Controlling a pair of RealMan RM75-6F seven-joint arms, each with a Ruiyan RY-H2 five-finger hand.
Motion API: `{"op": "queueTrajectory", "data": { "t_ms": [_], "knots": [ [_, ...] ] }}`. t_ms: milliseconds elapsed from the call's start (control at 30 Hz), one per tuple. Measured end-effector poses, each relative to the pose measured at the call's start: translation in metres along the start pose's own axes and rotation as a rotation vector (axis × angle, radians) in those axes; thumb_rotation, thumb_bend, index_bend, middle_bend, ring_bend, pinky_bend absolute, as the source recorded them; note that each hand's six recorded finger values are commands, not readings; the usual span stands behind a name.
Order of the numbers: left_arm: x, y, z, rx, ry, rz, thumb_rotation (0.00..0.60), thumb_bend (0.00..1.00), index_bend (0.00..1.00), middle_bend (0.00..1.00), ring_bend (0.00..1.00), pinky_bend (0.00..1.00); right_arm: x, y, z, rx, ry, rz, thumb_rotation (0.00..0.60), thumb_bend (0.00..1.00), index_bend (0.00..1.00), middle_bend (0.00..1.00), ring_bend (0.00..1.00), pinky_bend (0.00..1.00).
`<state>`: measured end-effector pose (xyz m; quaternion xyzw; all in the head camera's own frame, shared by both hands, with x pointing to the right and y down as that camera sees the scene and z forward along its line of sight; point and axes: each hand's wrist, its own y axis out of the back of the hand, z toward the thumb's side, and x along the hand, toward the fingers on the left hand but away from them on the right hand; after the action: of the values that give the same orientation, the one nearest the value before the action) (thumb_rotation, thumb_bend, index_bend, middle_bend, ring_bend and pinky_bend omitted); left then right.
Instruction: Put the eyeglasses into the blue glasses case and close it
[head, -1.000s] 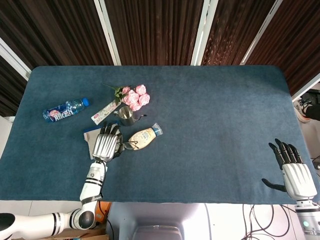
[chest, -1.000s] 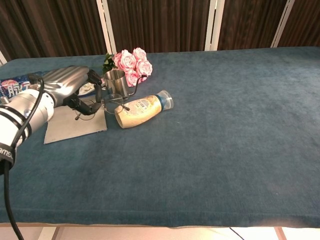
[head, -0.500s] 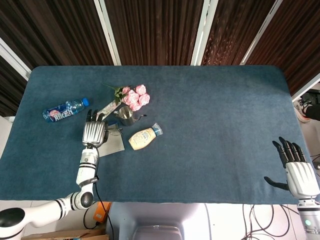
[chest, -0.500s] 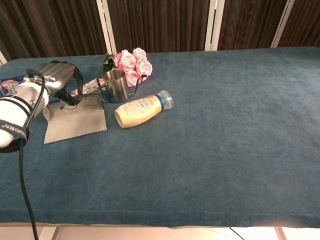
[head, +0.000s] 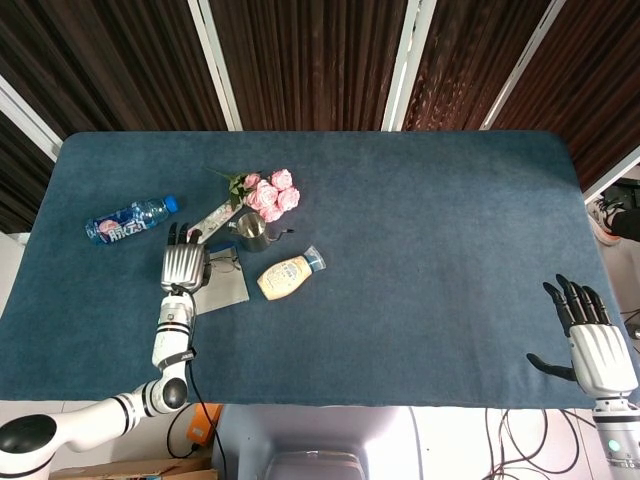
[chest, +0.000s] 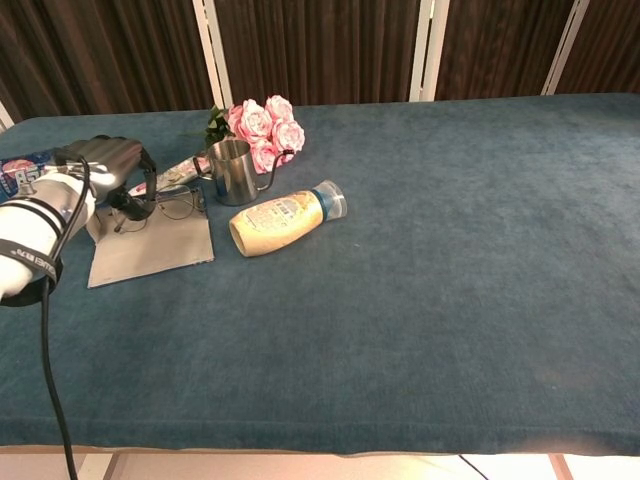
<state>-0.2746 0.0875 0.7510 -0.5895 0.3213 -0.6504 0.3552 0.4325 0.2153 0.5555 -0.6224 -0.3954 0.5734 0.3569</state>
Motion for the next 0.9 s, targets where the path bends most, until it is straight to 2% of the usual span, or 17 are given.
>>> {"op": "queueTrajectory", "data": {
  "t_ms": [200, 433, 700, 900],
  "knots": [
    [0.0, -0.004, -0.008, 0.032, 0.039, -0.036, 0.6, 0.44, 0.72, 0.19, 0.06, 0.02, 0.0, -0.001, 0.001, 0.003, 0.001, 0.002, 0.6, 0.18, 0.0, 0.0, 0.0, 0.0],
    [0.002, -0.003, -0.014, 0.061, 0.065, -0.034, 0.6, 0.42, 0.7, 0.19, 0.06, 0.02, 0.0, -0.002, 0.001, 0.006, 0.002, 0.005, 0.6, 0.18, 0.0, 0.0, 0.0, 0.0],
    [0.003, -0.01, -0.014, 0.078, 0.049, -0.079, 0.6, 0.41, 0.6, 0.17, 0.06, 0.0, 0.001, -0.001, 0.001, -0.002, 0.0, 0.005, 0.6, 0.18, 0.0, 0.0, 0.0, 0.0],
    [0.006, -0.007, -0.013, 0.082, 0.042, -0.044, 0.6, 0.41, 0.49, 0.15, 0.06, 0.0, 0.002, 0.0, 0.001, -0.006, 0.003, 0.011, 0.6, 0.18, 0.0, 0.0, 0.0, 0.0]
  ]
}}
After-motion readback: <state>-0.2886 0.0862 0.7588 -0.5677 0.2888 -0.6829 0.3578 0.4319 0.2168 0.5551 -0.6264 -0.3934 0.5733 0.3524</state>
